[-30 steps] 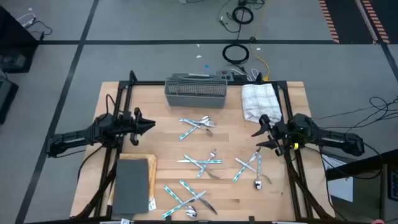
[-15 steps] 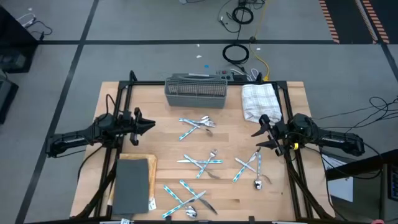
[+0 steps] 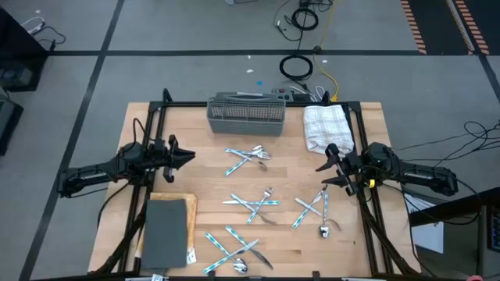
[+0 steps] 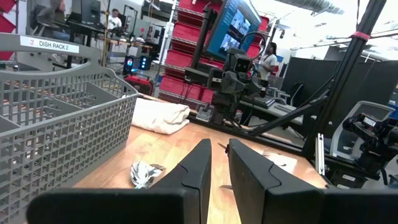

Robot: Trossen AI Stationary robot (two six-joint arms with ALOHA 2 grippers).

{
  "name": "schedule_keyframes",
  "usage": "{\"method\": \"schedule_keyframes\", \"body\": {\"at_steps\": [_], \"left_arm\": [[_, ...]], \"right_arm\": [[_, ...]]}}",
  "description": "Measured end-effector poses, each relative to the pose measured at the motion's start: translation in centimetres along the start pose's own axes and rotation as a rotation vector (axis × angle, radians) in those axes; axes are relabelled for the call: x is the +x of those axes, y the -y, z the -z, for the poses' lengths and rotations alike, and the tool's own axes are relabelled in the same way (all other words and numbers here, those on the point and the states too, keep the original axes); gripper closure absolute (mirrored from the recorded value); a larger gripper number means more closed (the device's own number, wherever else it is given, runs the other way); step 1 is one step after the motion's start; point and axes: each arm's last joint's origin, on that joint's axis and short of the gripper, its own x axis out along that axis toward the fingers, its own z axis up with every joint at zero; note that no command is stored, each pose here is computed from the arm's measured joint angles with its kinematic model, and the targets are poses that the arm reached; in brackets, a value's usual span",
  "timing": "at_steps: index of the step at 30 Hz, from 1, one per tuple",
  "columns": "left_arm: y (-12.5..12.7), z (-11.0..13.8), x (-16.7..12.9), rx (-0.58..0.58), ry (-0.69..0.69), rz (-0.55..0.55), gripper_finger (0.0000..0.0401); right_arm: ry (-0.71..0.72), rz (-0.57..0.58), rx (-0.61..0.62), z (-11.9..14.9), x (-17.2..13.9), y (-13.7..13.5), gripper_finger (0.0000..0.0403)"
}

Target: Sort silverware

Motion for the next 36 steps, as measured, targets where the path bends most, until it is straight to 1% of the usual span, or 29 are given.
{"method": "schedule_keyframes", "body": {"at_steps": [11, 14, 18, 20, 24, 28, 31, 34, 36], "left_arm": [[0.0, 0.0, 0.0, 0.000, 0.000, 0.000, 0.0340], [0.0, 0.0, 0.0, 0.000, 0.000, 0.000, 0.0340], [0.0, 0.0, 0.0, 0.000, 0.000, 0.000, 0.0340], [0.0, 0.0, 0.0, 0.000, 0.000, 0.000, 0.0340], [0.0, 0.0, 0.0, 0.001, 0.002, -0.003, 0.0340], [0.0, -0.2, 0.0, 0.001, 0.026, -0.028, 0.0340], [0.0, -0.5, 0.0, 0.004, 0.064, -0.021, 0.0340], [0.3, -1.6, -0.1, 0.005, 0.176, -0.007, 0.0340], [0.6, -2.4, -0.3, -0.052, 0.257, 0.034, 0.0340]], "right_arm": [[0.014, 0.005, -0.010, -0.1, 0.0, 0.0, 0.0215], [0.012, 0.006, 0.009, -0.1, 0.0, 0.0, 0.0215], [0.051, -0.008, 0.156, -0.5, 0.0, -0.1, 0.0215], [0.088, 0.007, 0.248, -0.9, 0.0, -0.1, 0.0215], [0.229, 0.056, 0.494, -1.9, -0.2, 0.1, 0.0215], [0.396, 0.159, 0.671, -2.7, -0.5, 0.4, 0.0215], [0.470, 0.273, 0.716, -2.6, -0.6, 0.8, 0.0215], [0.516, 0.334, 0.721, -2.7, -0.7, 1.0, 0.0215], [0.534, 0.360, 0.723, -2.7, -0.8, 1.0, 0.0215]]}}
